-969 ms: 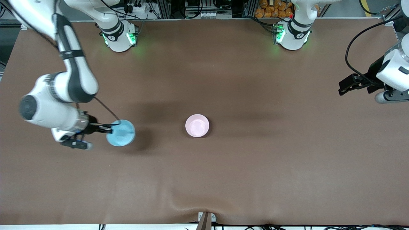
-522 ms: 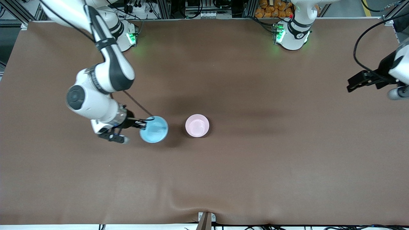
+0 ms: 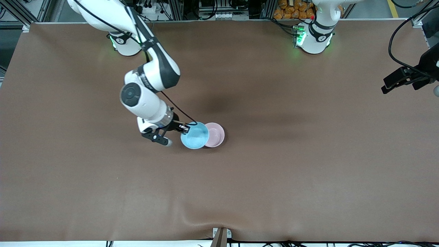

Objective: Stack pink and blue bowls on white bowl
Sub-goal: 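Carry the blue bowl with the right gripper over the pink bowl, then lower the blue bowl into the pink bowl and open the right gripper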

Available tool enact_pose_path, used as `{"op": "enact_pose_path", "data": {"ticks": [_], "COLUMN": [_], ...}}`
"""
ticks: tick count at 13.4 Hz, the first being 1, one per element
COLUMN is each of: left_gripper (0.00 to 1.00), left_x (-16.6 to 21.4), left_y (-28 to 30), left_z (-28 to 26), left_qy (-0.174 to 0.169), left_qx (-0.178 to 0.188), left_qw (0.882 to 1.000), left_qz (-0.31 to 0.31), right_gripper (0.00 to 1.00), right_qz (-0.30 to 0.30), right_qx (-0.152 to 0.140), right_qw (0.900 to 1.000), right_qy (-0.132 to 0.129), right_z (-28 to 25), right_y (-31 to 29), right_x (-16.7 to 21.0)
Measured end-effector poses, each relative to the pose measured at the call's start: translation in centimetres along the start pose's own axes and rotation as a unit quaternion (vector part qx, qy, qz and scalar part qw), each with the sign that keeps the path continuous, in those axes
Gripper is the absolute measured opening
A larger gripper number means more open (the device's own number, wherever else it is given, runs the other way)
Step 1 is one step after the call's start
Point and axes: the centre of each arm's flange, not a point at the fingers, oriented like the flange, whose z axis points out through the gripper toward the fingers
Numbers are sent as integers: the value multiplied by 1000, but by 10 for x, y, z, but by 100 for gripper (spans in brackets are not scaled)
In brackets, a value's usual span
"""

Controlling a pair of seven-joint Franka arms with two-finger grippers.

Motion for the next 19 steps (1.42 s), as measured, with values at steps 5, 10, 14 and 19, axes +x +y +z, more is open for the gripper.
{"op": "enact_pose_path", "data": {"ticks": [5,10,14,19], "left_gripper": [100,100,100,100], "left_x": [0,0,-1,-5], "left_y": [-1,0,8,21], "left_z": [-18,-18,-30,-34], "left_qy": [19,20,32,36], "left_qx": [-2,-2,-5,-6], "left_qw": [1000,1000,999,999], "left_qz": [-1,0,7,20], "right_gripper": [3,3,3,3], "right_qz": [34,60,67,71], "right_qx": [4,-1,2,-3], "right_qw": [999,998,998,997], "right_qy": [8,3,12,11], "right_z": [21,44,59,65], "right_y": [-10,-30,-29,-26], "right_x": [-14,-50,-50,-48]}}
